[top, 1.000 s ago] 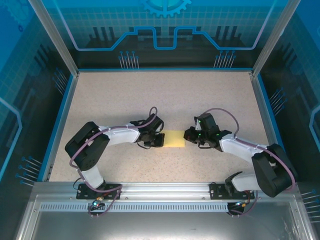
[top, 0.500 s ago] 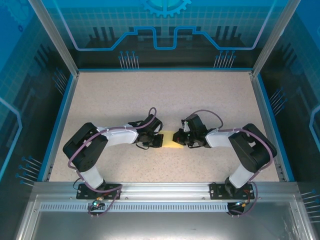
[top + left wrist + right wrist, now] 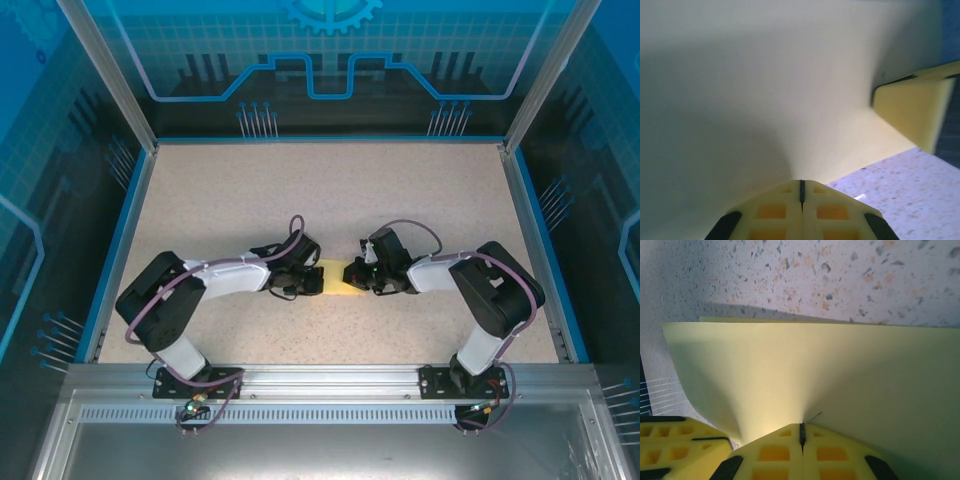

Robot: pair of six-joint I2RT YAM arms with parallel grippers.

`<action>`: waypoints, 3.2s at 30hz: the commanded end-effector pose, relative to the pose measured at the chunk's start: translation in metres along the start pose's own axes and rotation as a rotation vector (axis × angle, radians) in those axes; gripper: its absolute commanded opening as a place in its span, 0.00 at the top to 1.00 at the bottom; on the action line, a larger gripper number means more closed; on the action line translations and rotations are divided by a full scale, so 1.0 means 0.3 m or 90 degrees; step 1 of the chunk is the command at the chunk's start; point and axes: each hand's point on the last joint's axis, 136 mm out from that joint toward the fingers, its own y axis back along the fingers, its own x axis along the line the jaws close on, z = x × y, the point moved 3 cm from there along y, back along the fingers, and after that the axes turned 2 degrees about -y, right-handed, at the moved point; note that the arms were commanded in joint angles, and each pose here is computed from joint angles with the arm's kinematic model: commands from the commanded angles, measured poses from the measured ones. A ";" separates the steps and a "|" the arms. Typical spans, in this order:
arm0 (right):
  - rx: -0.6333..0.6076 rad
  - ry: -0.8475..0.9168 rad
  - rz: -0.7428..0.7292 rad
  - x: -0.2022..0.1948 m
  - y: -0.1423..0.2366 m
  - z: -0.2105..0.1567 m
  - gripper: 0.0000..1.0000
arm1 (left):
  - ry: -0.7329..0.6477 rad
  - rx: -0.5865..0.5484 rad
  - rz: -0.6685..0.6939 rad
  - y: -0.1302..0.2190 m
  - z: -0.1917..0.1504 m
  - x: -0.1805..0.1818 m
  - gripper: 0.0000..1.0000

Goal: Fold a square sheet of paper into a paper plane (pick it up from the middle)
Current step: First fold in half a square sheet of paper at the center of the table.

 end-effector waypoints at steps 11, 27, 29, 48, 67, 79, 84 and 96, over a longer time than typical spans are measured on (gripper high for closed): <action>0.002 0.031 0.058 0.086 0.058 -0.017 1.00 | 0.179 -0.069 -0.103 -0.054 -0.009 -0.012 1.00; 0.044 -0.009 0.059 0.029 -0.015 -0.111 1.00 | 0.193 -0.070 -0.073 -0.080 -0.053 0.048 1.00; 0.045 -0.014 0.047 0.008 -0.016 -0.118 1.00 | 0.193 -0.071 -0.068 -0.081 -0.055 0.052 1.00; 0.059 -0.104 -0.177 -0.275 0.008 -0.200 1.00 | 0.243 -0.118 0.050 -0.058 -0.117 0.252 1.00; 0.070 -0.138 -0.229 -0.331 0.010 -0.222 1.00 | 0.307 -0.148 0.143 0.002 -0.206 0.454 1.00; 0.067 -0.126 -0.230 -0.321 0.017 -0.211 1.00 | 0.302 -0.176 0.149 0.085 -0.177 0.475 1.00; 0.062 -0.055 -0.151 -0.172 0.021 -0.137 1.00 | 0.252 -0.202 0.112 0.176 -0.086 0.396 0.95; 0.025 0.144 -0.154 0.219 0.000 0.005 0.79 | 0.232 -0.211 0.133 0.421 0.135 0.337 0.33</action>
